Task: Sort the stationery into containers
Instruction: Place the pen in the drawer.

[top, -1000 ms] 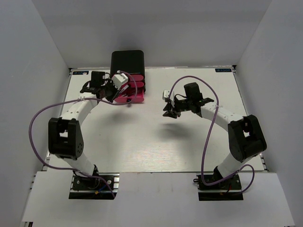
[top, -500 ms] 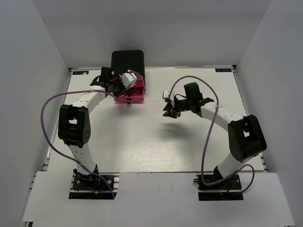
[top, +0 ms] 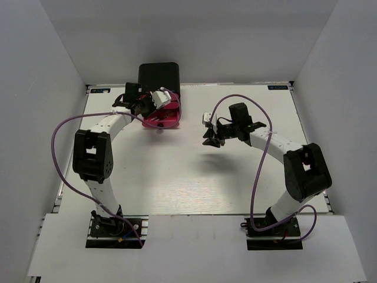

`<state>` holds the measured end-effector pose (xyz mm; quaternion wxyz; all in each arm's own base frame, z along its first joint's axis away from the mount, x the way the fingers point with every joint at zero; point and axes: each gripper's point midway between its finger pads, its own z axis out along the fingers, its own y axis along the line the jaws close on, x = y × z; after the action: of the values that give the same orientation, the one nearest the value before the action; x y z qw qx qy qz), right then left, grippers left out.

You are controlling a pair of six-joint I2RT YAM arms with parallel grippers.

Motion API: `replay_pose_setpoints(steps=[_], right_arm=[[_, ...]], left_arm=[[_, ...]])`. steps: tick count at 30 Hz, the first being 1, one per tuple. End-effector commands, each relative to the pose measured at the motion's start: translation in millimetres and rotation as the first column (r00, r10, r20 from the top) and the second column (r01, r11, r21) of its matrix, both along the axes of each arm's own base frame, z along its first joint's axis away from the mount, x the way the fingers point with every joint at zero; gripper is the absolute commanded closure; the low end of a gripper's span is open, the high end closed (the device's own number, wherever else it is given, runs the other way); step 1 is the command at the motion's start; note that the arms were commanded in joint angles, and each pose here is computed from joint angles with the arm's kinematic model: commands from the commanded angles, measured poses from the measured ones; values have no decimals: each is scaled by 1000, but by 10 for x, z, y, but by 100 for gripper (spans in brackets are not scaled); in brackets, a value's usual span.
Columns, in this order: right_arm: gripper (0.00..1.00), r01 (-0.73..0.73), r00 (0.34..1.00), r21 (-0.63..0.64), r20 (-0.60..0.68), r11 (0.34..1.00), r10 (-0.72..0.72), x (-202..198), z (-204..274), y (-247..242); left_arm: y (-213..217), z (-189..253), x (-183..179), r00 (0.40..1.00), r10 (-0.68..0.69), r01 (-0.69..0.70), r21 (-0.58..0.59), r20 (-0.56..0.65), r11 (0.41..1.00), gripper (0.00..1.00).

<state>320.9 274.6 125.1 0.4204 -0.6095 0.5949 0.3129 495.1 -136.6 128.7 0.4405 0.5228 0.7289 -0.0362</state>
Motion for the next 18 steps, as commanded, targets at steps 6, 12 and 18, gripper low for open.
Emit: replay_pose_setpoints(steps=[6,12,18], right_arm=[[59,0,1000,14,32,1000,0,48,108,-13],[59,-1,1000,14,26,1000,0,43,95,-13],[59,0,1000,13,23,1000,0,38,86,-15]], left_arm=[[-190,50,46,996,-73,75,-42,43,996,99],[-185,-78,37,998,-47,48,-33,30,998,85],[-188,-167,-12,999,-41,42,-17,13,999,71]])
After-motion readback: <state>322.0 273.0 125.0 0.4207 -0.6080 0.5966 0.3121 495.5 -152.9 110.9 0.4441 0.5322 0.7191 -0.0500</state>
